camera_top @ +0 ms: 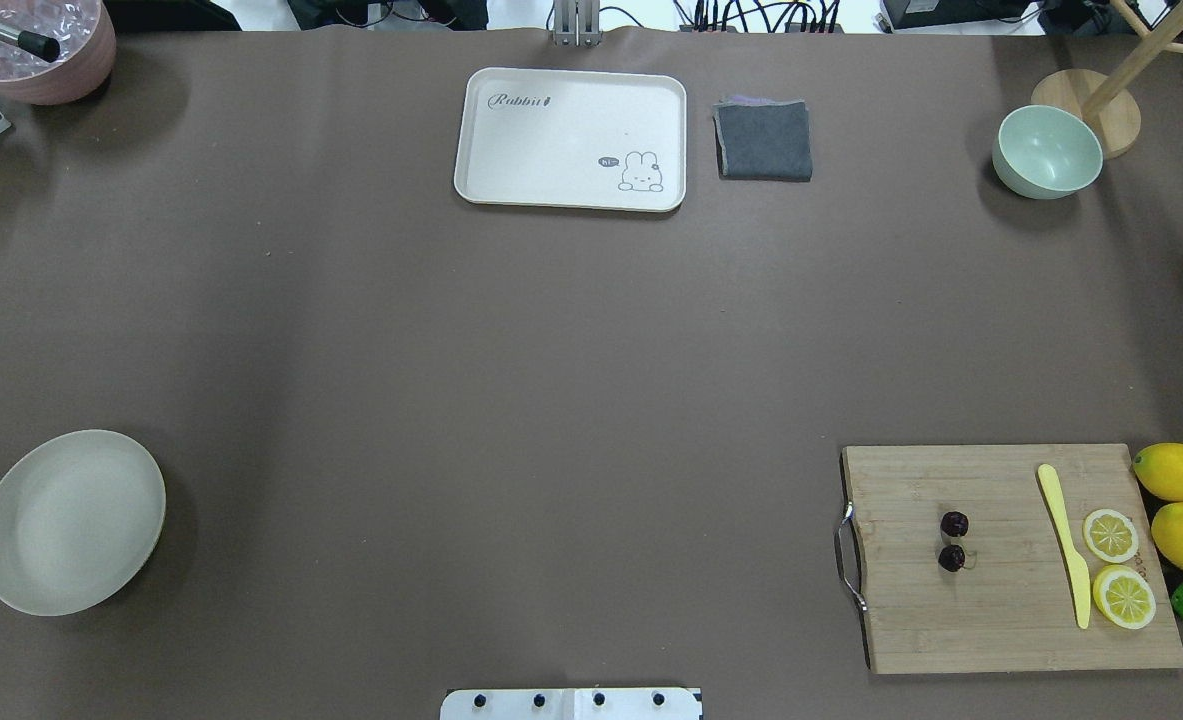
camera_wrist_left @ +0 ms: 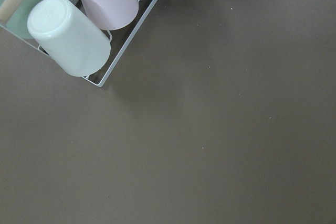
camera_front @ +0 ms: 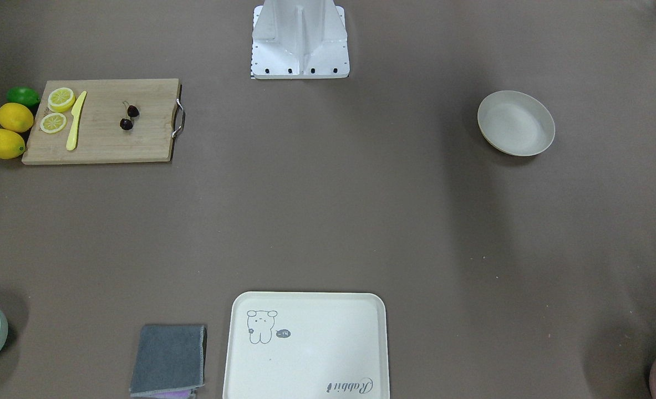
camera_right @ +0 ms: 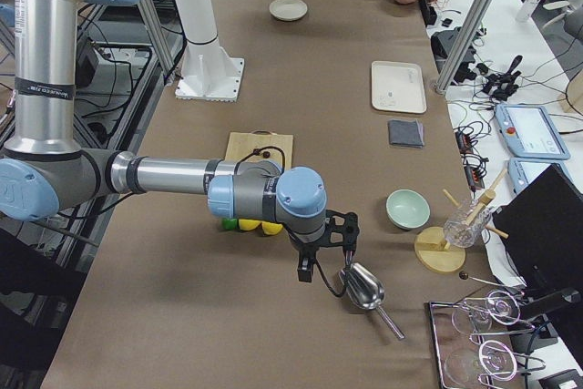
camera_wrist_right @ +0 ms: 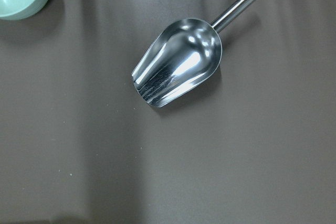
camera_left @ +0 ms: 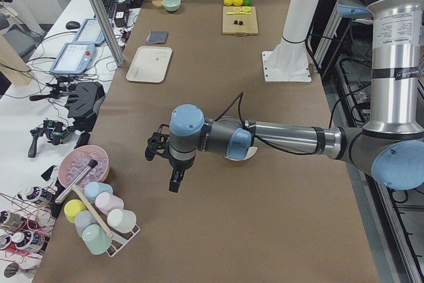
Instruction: Place red cherry on plate
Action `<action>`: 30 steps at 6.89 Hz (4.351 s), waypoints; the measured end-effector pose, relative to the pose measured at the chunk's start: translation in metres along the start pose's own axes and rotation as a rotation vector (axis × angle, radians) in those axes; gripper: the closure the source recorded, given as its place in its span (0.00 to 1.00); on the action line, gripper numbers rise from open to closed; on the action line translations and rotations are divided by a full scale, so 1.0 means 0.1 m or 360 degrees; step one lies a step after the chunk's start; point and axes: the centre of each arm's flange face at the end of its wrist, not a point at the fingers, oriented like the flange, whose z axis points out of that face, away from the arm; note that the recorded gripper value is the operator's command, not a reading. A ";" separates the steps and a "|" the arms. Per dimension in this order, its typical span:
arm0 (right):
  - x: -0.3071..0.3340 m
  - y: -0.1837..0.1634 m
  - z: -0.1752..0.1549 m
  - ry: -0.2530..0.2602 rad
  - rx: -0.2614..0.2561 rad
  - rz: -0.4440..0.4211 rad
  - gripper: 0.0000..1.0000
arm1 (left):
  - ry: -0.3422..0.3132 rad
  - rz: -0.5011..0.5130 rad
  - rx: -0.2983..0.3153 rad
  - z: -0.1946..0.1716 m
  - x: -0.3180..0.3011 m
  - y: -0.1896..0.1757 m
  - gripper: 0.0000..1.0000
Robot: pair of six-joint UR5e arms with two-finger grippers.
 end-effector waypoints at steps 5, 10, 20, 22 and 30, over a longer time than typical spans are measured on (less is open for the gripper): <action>-0.01 -0.01 -0.02 0.0000 0.0006 -0.0004 0.00 | 0.0001 -0.0025 -0.0024 0.05 -0.06 0.10 0.02; -0.06 -0.02 -0.06 -0.0002 0.0019 -0.0019 0.00 | 0.0001 -0.0028 -0.0028 0.06 -0.07 0.11 0.02; -0.07 -0.01 -0.07 -0.0013 0.0021 -0.0019 0.00 | 0.0002 -0.0036 -0.0035 0.08 -0.08 0.12 0.02; -0.07 -0.02 -0.07 -0.0013 0.0022 -0.0020 0.00 | 0.0004 -0.0035 -0.0036 0.08 -0.07 0.11 0.02; -0.08 -0.02 -0.07 -0.0013 0.0024 -0.0019 0.00 | 0.0014 -0.0014 -0.0038 0.10 -0.01 0.09 0.02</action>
